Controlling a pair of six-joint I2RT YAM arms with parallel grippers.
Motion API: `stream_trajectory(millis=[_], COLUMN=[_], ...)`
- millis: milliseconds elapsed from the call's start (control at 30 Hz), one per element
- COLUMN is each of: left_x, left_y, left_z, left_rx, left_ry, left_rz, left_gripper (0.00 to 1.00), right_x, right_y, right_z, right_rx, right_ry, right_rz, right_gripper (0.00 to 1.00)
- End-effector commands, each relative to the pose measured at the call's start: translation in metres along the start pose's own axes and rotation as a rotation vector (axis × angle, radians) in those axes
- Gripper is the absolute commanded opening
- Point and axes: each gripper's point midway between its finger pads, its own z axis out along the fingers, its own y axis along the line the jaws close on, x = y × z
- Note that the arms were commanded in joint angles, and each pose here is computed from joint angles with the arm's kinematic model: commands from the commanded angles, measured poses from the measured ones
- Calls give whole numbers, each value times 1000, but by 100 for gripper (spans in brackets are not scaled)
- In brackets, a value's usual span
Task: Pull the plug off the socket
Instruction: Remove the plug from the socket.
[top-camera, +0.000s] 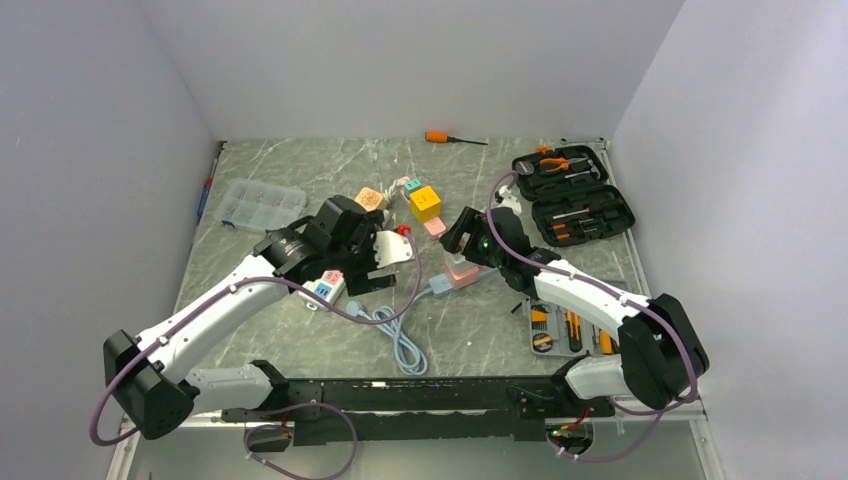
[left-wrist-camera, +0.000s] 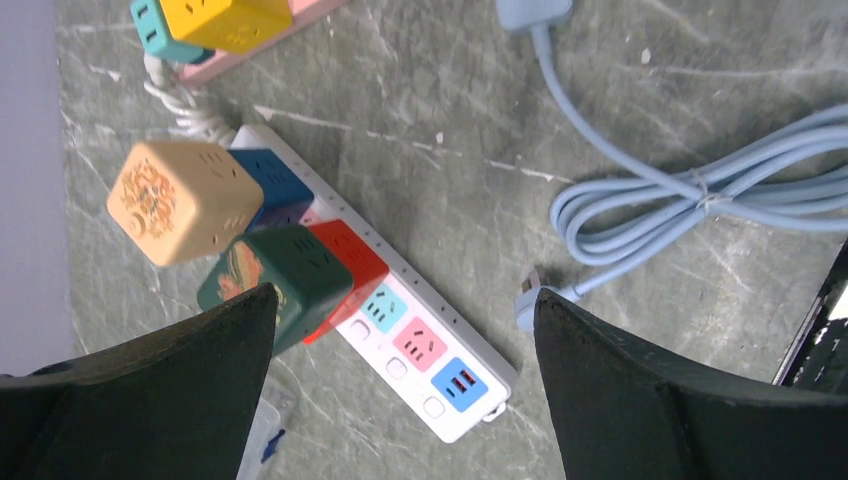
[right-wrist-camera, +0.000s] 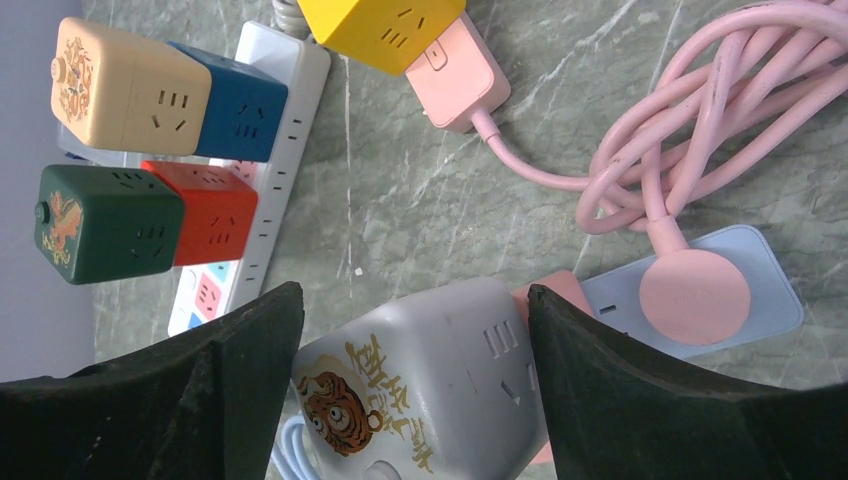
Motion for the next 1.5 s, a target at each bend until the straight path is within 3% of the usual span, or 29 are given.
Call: stream_trajectory(millis=[0, 267, 433, 600, 867, 1000, 1467], left_x=[-30, -50, -38, -38, -38, -43, -64], left_y=[1, -23, -43, -50, -53, -61, -50], left_z=[-2, 6, 12, 12, 36, 52, 127], left_rx=[17, 121, 140, 117, 103, 108, 92], left_ry=[-52, -184, -228, -297, -333, -406, -354], left_rz=[12, 1, -62, -149, -296, -371, -484], left_gripper=[99, 99, 99, 99, 99, 100, 99], right_x=[80, 108, 126, 92, 20, 10, -2], right_y=[-32, -1, 12, 11, -4, -19, -62], right_z=[-16, -27, -26, -34, -60, -64, -61], right_rx=[83, 9, -3, -1, -34, -9, 28], right_ry=[300, 359, 401, 316, 145, 124, 108], right_rz=[-22, -79, -108, -103, -27, -11, 65], right_gripper=[80, 80, 85, 98, 100, 100, 100])
